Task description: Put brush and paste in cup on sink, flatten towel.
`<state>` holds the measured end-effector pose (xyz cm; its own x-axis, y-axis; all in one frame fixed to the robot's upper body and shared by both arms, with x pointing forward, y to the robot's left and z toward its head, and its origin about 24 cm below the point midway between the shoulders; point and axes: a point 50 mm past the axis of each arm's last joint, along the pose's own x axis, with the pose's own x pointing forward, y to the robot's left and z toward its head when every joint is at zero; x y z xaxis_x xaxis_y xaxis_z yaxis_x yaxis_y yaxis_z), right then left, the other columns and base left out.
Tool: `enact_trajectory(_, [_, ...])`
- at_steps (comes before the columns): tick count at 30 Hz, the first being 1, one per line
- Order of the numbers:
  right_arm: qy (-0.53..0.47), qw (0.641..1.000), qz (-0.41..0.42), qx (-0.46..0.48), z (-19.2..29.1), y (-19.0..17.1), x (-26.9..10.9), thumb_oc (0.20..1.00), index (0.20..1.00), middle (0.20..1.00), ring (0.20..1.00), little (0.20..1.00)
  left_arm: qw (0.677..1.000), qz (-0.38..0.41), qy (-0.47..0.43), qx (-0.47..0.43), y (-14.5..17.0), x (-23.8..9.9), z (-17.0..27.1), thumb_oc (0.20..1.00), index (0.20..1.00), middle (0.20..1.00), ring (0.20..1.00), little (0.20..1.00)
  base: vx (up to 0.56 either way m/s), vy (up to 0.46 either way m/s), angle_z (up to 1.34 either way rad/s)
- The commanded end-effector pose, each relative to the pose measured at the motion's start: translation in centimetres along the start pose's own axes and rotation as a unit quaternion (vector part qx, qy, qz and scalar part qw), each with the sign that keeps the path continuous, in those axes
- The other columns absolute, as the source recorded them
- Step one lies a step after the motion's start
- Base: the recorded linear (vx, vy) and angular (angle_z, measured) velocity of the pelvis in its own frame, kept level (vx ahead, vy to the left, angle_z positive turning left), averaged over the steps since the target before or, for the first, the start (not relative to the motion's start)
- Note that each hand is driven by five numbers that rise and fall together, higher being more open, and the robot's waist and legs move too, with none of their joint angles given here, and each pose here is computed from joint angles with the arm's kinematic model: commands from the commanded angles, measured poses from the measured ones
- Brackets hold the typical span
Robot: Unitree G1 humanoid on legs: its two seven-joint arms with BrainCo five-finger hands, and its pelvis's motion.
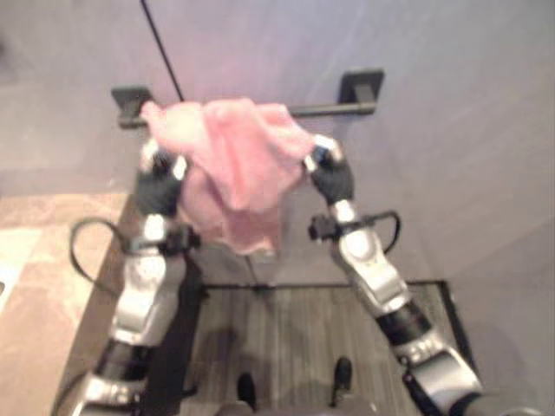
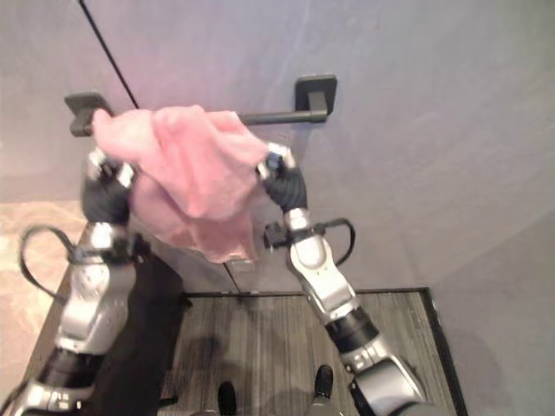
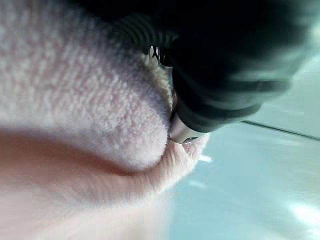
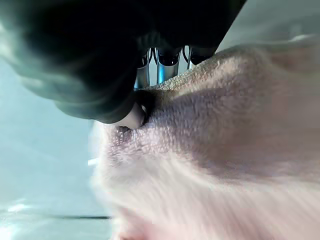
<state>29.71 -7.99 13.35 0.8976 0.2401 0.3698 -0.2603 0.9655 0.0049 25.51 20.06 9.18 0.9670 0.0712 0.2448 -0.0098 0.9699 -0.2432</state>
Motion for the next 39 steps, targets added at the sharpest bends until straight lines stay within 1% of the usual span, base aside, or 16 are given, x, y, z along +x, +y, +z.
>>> enact_trajectory(1, [-0.061,0.998,0.015,-0.008,2.4,0.4,2.0,0.200,0.200,0.200,0.200,0.200,0.999,0.003,0.037,-0.003,0.9,1.1,-1.5,0.200,0.200,0.200,0.200,0.200,0.01,-0.007,-0.07])
enact_trajectory(3, [-0.034,0.999,0.009,-0.021,1.1,-0.1,1.5,0.200,0.200,0.200,0.200,0.200,0.994,0.044,0.103,0.000,2.4,-0.4,-4.4,0.200,0.200,0.200,0.200,0.200,0.02,-0.007,-0.08])
enact_trajectory(5, [-0.025,0.999,0.003,-0.032,0.7,-0.3,1.4,0.200,0.200,0.200,0.200,0.200,0.989,0.069,0.131,0.017,3.3,-1.3,-5.6,0.200,0.200,0.200,0.200,0.200,0.03,-0.007,-0.03])
enact_trajectory(7, [-0.034,0.999,-0.005,-0.036,1.1,-0.7,1.6,0.200,0.200,0.200,0.200,0.200,0.989,0.076,0.124,0.013,3.5,-1.4,-5.2,0.200,0.200,0.200,0.200,0.200,0.02,-0.003,0.00])
enact_trajectory(10, [-0.055,0.998,-0.014,-0.033,2.1,-0.8,2.2,0.200,0.200,0.200,0.200,0.200,0.995,0.063,0.078,0.016,3.5,-0.4,-3.1,0.200,0.200,0.200,0.200,0.200,0.01,-0.001,0.02])
enact_trajectory(11, [-0.055,0.998,-0.014,-0.033,2.1,-0.8,2.2,0.200,0.200,0.200,0.200,0.200,0.995,0.063,0.078,0.016,3.5,-0.4,-3.1,0.200,0.200,0.200,0.200,0.200,0.01,0.001,0.04])
enact_trajectory(13, [-0.066,0.997,-0.009,-0.030,2.7,-0.5,2.7,0.200,0.200,0.200,0.200,0.200,0.999,0.041,0.017,0.019,2.7,0.9,-0.4,0.200,0.200,0.200,0.200,0.200,0.00,0.001,0.02])
enact_trajectory(17, [-0.080,0.997,0.005,-0.022,3.3,0.1,3.0,0.200,0.200,0.200,0.200,0.200,0.998,0.015,-0.054,0.036,1.7,2.0,2.8,0.200,0.200,0.200,0.200,0.200,0.00,0.004,0.02])
enact_trajectory(18, [-0.093,0.996,0.011,-0.014,3.9,0.3,3.2,0.200,0.200,0.200,0.200,0.200,0.995,0.003,-0.092,0.043,1.2,2.4,4.4,0.200,0.200,0.200,0.200,0.200,0.00,0.000,0.00])
enact_trajectory(20, [-0.102,0.995,0.014,-0.012,4.4,0.5,3.3,0.200,0.200,0.200,0.200,0.200,0.993,0.000,-0.111,0.046,1.0,2.6,5.2,0.200,0.200,0.200,0.200,0.200,0.00,0.000,0.00])
enact_trajectory(21, [-0.143,0.989,0.029,0.010,6.2,1.2,3.6,0.200,0.200,0.200,0.200,0.200,0.982,-0.011,-0.179,0.054,0.2,3.2,8.1,0.200,0.200,0.200,0.200,0.200,0.00,0.000,0.00])
enact_trajectory(24, [-0.162,0.986,0.036,0.017,7.1,1.4,3.8,0.200,0.200,0.200,0.200,0.200,0.977,-0.017,-0.208,0.053,-0.1,3.2,9.3,0.200,0.200,0.200,0.200,0.200,0.00,0.000,0.00])
enact_trajectory(25, [-0.197,0.979,0.045,0.029,8.7,1.8,3.8,0.200,0.200,0.200,0.200,0.200,0.968,-0.028,-0.245,0.052,-0.8,3.0,10.8,0.200,0.200,0.200,0.200,0.200,0.00,0.000,0.00])
enact_trajectory(26, [-0.212,0.976,0.050,0.029,9.3,2.0,3.9,0.200,0.200,0.200,0.200,0.200,0.966,-0.031,-0.252,0.050,-0.8,3.0,11.1,0.200,0.200,0.200,0.200,0.200,0.00,0.000,0.00])
enact_trajectory(30, [-0.213,0.975,0.055,0.026,9.4,2.1,3.8,0.200,0.200,0.200,0.200,0.200,0.967,-0.030,-0.246,0.051,-0.5,2.8,10.9,0.200,0.200,0.200,0.200,0.200,0.00,0.000,0.00])
enact_trajectory(39, [-0.150,0.988,0.044,-0.010,6.3,0.4,2.6,0.200,0.200,0.200,0.200,0.200,0.986,-0.007,-0.159,0.053,1.5,1.5,7.6,0.200,0.200,0.200,0.200,0.200,0.00,0.000,0.00])
